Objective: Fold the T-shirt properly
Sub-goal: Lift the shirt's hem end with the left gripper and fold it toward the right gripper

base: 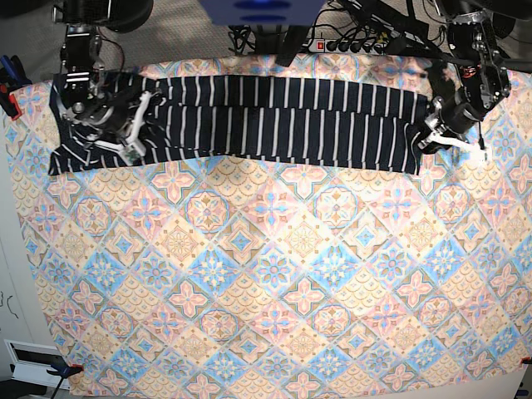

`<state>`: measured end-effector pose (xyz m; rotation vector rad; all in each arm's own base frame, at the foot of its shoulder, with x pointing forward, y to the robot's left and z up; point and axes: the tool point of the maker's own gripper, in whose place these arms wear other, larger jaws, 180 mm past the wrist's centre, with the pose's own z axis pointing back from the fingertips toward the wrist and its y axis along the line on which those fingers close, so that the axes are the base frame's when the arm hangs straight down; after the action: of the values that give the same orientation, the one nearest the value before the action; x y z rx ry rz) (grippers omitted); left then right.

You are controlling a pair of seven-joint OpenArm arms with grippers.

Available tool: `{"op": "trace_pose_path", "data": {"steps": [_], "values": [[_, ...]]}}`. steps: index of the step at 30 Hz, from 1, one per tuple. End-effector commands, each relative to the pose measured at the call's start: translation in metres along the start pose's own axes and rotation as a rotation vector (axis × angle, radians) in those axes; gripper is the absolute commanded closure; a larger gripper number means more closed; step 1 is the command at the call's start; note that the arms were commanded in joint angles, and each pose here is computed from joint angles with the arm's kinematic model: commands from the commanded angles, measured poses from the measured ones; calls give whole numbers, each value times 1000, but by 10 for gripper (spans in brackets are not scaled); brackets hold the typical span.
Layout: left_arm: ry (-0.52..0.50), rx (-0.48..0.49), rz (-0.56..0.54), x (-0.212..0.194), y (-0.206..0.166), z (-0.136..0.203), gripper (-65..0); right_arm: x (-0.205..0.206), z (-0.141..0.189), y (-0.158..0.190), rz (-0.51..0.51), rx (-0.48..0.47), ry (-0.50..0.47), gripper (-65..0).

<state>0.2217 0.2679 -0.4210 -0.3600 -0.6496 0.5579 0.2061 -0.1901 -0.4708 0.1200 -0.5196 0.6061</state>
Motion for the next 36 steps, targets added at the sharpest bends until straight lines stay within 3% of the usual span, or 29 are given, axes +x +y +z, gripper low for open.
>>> {"op": "trace_pose_path", "data": {"steps": [1, 7, 12, 20, 27, 36], "values": [[-68, -8, -20, 23, -2, 9, 0, 16, 4, 2, 32, 9, -48, -18], [-145, -87, -143, 45, -34, 29, 0, 33, 5, 14, 80, 31, -78, -18], [-72, -212, -232, 15, -85, 35, 0, 31, 5, 11, 72, 26, -77, -18], [86, -429, -209, -48, -155, 32, 0, 27, 8, 2, 87, 11, -62, -16], [203, -565, -217, -98, -204, 30, 0, 19, 20, -27, 50, -61, -57, -17], [228, -654, -237, -110, -241, 30, 0, 7, 39, -61, 51, -137, -29, -17]]}}
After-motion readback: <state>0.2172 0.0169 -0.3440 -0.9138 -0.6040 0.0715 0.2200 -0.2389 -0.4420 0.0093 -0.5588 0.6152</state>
